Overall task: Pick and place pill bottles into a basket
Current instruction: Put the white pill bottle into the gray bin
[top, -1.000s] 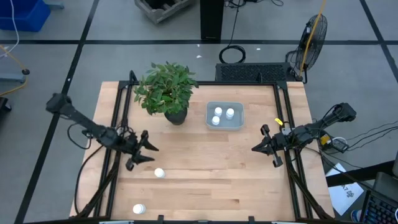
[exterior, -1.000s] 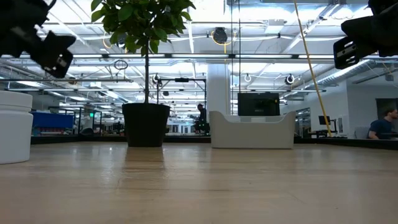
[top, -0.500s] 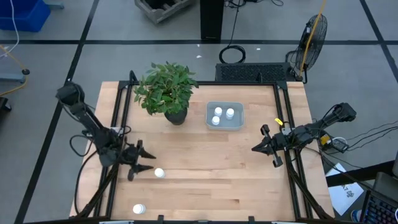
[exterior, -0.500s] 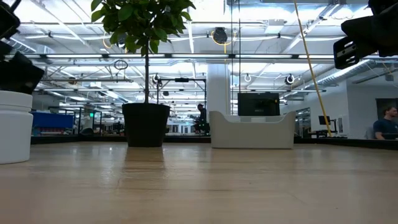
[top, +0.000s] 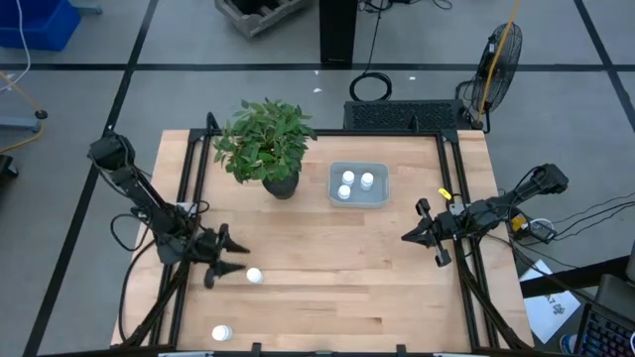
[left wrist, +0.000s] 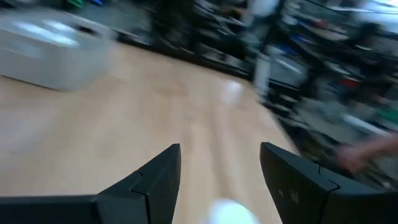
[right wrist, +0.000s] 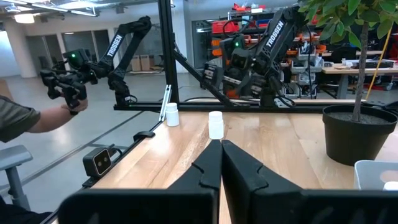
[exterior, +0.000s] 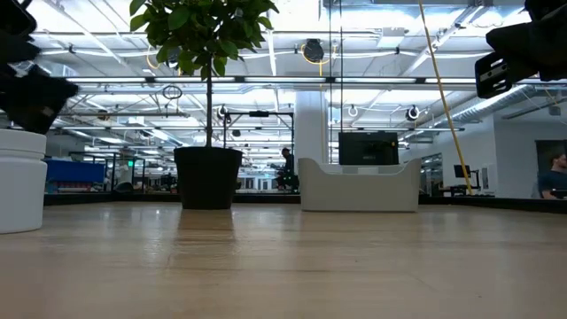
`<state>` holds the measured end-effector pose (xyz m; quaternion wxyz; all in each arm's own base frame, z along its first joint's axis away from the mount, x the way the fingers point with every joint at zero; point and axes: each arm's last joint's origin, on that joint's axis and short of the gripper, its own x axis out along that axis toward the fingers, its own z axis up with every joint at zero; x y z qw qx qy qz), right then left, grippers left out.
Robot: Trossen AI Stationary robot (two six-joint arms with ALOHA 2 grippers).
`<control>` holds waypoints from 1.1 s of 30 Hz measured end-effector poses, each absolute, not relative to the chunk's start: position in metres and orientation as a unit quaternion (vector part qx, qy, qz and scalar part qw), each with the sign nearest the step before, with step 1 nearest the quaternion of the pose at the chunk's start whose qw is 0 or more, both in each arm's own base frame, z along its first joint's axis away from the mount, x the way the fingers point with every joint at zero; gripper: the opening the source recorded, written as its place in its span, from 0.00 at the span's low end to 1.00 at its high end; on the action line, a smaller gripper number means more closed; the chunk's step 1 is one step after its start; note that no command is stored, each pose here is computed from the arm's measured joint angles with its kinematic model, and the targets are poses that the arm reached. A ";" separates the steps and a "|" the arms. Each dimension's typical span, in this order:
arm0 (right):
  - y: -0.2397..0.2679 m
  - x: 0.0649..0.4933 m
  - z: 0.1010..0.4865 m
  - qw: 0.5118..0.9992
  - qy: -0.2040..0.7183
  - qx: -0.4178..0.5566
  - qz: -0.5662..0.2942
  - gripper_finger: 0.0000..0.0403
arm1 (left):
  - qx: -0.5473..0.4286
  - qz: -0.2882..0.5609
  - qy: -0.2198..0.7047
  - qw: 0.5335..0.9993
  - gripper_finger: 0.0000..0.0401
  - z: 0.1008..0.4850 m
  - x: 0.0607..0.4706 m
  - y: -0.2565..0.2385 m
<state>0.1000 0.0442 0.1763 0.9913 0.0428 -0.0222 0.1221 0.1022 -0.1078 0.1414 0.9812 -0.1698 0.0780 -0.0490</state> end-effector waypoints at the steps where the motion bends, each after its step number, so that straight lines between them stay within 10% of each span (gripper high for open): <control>1: 0.044 0.100 0.176 0.991 -0.022 0.043 0.122 0.01 | -0.160 -0.032 0.074 0.984 0.56 0.141 0.103 -0.106; 19: 0.044 0.100 0.177 0.991 -0.023 0.043 0.122 0.01 | -0.084 -0.094 0.093 0.988 0.81 0.138 0.101 -0.112; 33: 0.044 0.100 0.176 0.991 -0.023 0.043 0.122 0.01 | -0.088 -0.073 0.134 0.984 0.81 0.125 0.117 -0.136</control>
